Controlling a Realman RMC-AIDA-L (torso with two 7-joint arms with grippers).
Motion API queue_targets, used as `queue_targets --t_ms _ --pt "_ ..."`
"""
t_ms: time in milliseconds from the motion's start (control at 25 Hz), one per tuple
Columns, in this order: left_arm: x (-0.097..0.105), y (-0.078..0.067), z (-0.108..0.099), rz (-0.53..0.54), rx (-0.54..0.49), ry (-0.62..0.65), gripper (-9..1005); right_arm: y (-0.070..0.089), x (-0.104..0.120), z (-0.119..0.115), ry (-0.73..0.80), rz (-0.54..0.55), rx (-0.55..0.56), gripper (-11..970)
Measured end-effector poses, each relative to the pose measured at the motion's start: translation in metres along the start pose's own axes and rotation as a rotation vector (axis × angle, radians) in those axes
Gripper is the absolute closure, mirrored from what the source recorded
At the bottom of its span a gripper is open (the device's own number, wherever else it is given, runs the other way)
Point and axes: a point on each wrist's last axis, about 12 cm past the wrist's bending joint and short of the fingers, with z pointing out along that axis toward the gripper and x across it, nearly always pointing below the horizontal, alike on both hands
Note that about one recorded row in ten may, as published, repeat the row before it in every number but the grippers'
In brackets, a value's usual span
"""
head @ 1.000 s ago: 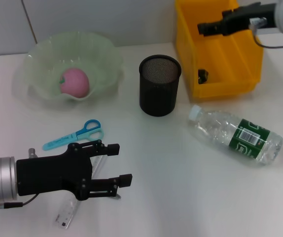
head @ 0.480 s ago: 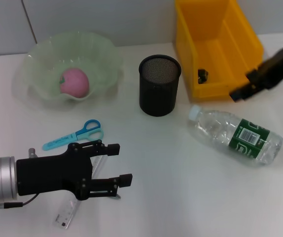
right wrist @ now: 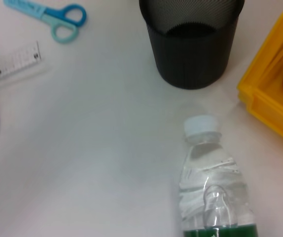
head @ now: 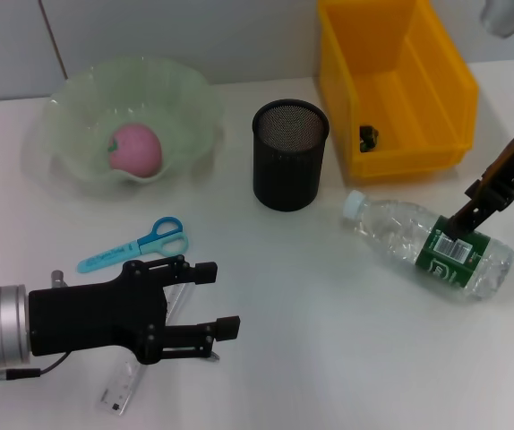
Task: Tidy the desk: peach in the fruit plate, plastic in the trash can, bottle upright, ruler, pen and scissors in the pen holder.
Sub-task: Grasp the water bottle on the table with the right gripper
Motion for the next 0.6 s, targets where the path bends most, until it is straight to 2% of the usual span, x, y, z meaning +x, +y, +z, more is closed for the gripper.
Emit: queue_targets --t_ms 280,600 --pt "0.0 0.0 0.001 0.001 0.003 -0.002 187 0.004 -0.008 0.024 0.067 -0.059 0.027 165" --pt "-0.001 -0.001 0.003 0.0 0.006 -0.005 187 0.005 -0.013 0.037 0.094 -0.071 0.066 165"
